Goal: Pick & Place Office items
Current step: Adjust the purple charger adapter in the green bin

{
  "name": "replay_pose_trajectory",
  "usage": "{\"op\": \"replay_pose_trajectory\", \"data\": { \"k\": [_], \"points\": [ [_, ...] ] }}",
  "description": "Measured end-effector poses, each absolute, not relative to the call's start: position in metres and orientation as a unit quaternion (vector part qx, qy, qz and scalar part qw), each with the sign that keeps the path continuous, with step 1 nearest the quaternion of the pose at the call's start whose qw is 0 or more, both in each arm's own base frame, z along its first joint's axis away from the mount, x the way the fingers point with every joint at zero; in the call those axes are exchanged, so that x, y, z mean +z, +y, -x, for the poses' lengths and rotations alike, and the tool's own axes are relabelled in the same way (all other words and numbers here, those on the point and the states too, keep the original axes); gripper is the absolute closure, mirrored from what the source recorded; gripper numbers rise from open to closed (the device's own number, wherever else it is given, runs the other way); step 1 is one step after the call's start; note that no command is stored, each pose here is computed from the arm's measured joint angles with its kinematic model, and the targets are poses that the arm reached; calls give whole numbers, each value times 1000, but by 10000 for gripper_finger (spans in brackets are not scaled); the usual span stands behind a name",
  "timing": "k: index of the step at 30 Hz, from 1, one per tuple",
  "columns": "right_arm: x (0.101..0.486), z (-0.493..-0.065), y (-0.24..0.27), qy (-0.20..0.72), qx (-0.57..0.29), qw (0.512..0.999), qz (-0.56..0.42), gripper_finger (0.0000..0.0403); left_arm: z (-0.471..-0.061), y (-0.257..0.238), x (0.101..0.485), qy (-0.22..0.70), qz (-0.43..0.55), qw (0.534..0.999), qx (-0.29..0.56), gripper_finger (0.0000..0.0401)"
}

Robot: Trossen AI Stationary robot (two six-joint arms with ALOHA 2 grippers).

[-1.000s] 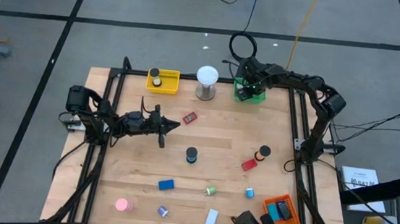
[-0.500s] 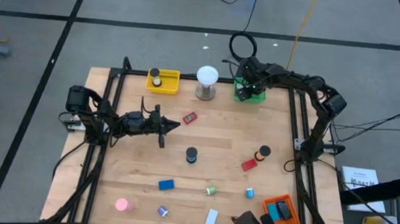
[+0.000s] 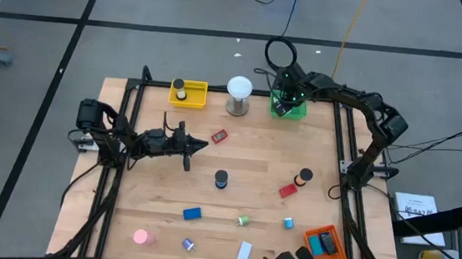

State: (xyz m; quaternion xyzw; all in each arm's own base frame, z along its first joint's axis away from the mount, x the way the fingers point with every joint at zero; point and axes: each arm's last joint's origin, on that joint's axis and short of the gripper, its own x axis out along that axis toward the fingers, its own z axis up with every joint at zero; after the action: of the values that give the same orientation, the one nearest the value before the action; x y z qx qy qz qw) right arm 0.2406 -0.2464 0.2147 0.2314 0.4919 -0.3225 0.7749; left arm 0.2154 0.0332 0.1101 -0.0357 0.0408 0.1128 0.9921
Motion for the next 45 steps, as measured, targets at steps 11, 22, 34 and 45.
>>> {"op": "replay_pose_trajectory", "data": {
  "k": [11, 22, 34, 45],
  "points": [
    [211, -234, -251, 509, -349, 755, -222, 335, -215, 33, 110, 41, 38, 992, 113, 380],
    [195, -222, -263, 531, -371, 719, -251, 399, -215, 33, 110, 41, 38, 992, 113, 380],
    [185, -224, -273, 520, -392, 717, -248, 390, -215, 33, 110, 41, 41, 992, 113, 380],
    [186, -230, -272, 503, -359, 742, -259, 390, -215, 33, 110, 41, 41, 992, 113, 380]
  ]
}}
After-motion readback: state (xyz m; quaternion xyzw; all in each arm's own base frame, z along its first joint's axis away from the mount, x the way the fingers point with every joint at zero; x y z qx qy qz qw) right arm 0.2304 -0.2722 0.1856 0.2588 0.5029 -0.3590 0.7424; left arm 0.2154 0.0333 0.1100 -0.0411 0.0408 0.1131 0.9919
